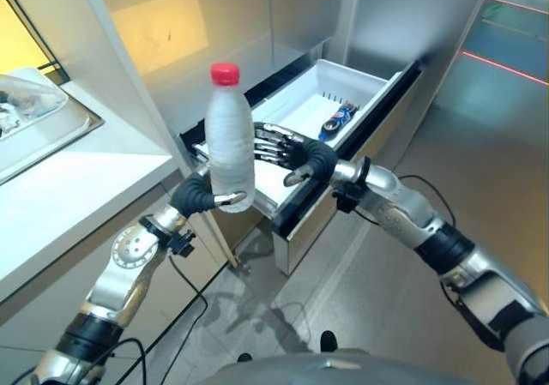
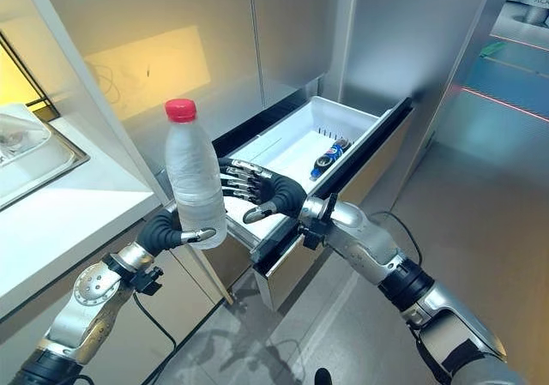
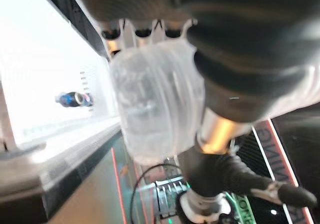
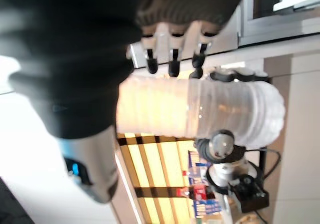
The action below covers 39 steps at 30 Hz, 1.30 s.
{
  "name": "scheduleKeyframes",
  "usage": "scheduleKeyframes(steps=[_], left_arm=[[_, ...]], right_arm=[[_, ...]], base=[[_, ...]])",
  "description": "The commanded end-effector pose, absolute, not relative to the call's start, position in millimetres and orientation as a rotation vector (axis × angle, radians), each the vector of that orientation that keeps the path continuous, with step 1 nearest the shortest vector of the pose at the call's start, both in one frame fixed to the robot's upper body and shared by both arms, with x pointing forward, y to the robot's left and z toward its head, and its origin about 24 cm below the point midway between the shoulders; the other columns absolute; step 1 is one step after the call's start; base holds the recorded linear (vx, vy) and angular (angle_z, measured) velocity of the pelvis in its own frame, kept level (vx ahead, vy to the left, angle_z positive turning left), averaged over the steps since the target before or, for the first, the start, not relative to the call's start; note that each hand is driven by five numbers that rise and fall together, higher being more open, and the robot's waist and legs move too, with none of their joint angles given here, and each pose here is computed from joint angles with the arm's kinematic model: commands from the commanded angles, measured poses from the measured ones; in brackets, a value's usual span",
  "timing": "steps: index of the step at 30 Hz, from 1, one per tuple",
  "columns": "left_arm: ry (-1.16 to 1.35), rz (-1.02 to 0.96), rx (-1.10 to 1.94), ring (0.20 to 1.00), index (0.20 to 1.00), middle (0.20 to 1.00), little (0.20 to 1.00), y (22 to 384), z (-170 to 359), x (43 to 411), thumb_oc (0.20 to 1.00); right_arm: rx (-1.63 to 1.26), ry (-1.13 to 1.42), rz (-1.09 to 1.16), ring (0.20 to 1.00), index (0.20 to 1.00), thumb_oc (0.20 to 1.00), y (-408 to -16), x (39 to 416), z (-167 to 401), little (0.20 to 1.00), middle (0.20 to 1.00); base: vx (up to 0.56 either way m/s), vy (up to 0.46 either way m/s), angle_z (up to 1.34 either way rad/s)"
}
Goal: Take the drinks into the refrigerator
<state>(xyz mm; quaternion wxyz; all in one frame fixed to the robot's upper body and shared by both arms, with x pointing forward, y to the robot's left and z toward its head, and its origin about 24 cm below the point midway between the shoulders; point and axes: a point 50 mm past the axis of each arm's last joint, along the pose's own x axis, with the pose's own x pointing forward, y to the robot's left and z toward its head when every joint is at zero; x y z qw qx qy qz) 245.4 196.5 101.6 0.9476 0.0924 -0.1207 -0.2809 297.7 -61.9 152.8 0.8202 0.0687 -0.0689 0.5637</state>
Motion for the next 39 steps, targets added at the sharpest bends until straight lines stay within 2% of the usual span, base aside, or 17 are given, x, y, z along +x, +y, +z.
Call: scheduleKeyframes(steps=[1,5,14,25,30,39], left_arm=[[-0.481,-0.575,0.237,0.2,0.2,0.2,0.2,185,150,272,0.2],[-0.465,-0.626,0.269,0.2,0.2,0.2,0.2,175,146,273,0.2],[-0.467,-0.695,0.259,0.2,0.2,0.2,0.2,157,143,273,0.2],[-0.47,-0.658,0.26,0.2,0.2,0.2,0.2,160,143,275,0.2],[-0.477,-0.622,0.23,0.2,0.2,0.2,0.2,162,143,276,0.2],[-0.479,-0.55,0.16,0.2,0.2,0.2,0.2,174,145,276,0.2]], right_arm=[[0.196,-0.325,1.448,1.0,1.0,1.0,-11,282,200,1.0,1.0],[0.06,-0.334,1.532,1.0,1.0,1.0,5,277,208,1.0,1.0],[0.076,-0.326,1.495,1.0,1.0,1.0,11,284,205,1.0,1.0],[0.052,-0.338,1.544,1.0,1.0,1.0,11,275,207,1.0,1.0],[0.077,-0.372,1.399,1.0,1.0,1.0,-1,293,209,1.0,1.0],[0.164,-0.42,1.114,1.0,1.0,1.0,-51,323,215,1.0,1.0]], base=[[0.0,0.0,0.0],[0.0,0.0,0.0],[0.0,0.0,0.0],[0.01,-0.002,0.02],[0.0,0.0,0.0],[0.0,0.0,0.0]])
